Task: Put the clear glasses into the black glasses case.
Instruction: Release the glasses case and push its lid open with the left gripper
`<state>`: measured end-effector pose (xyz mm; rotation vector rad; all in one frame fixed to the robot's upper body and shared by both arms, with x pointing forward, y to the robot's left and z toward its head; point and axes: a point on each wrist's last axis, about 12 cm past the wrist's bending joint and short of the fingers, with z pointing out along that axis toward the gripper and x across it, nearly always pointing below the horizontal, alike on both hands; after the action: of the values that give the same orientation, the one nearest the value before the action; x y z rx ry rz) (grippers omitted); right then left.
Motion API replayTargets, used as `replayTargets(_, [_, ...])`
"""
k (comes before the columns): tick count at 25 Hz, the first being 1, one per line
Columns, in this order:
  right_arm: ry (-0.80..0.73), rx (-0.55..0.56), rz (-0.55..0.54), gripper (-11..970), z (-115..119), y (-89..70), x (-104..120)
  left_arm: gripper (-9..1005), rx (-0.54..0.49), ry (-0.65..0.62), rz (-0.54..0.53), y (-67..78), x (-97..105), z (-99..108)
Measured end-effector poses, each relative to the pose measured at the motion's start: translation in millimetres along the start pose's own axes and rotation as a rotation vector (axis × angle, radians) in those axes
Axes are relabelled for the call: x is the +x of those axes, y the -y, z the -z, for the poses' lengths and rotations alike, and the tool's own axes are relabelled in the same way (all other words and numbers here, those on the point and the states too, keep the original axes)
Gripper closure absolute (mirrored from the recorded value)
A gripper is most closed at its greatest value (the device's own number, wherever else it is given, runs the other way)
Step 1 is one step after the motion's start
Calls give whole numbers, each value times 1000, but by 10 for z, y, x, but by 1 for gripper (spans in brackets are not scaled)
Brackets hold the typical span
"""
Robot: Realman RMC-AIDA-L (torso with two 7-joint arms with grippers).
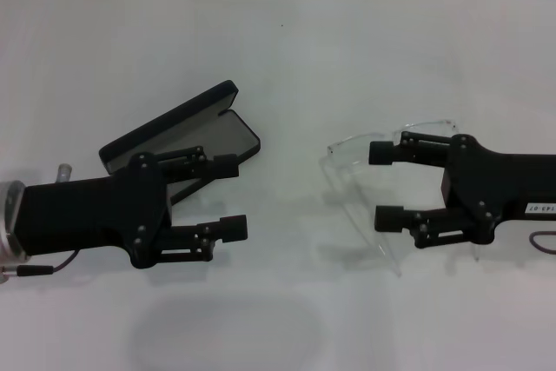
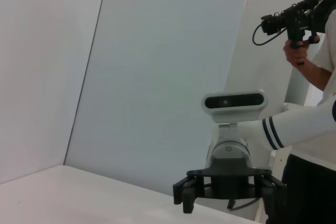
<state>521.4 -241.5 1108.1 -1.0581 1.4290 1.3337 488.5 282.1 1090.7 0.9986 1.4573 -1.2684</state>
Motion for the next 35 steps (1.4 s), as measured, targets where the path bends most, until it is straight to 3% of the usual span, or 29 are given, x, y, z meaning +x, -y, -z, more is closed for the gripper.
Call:
replayTargets(14, [29, 39, -3, 86, 66, -6, 12, 214, -3, 8, 10, 24, 28, -8])
replayTargets(19, [48, 100, 1, 86, 151, 27, 10, 214, -25, 40, 46, -24, -48, 2])
replayTargets(21, [57, 167, 5, 86, 277, 59, 7, 215, -49, 67, 131, -116, -238, 37])
replayTargets(25, [91, 309, 7, 86, 587, 77, 11, 215, -72, 64, 158, -196, -556, 46])
replayTargets(28, [159, 424, 3, 86, 844, 29, 35, 215, -184, -20, 159, -286, -898, 27])
replayTargets(35, [321, 631, 9, 86, 1208, -157, 150, 217, -548, -393, 178, -456, -1232, -164])
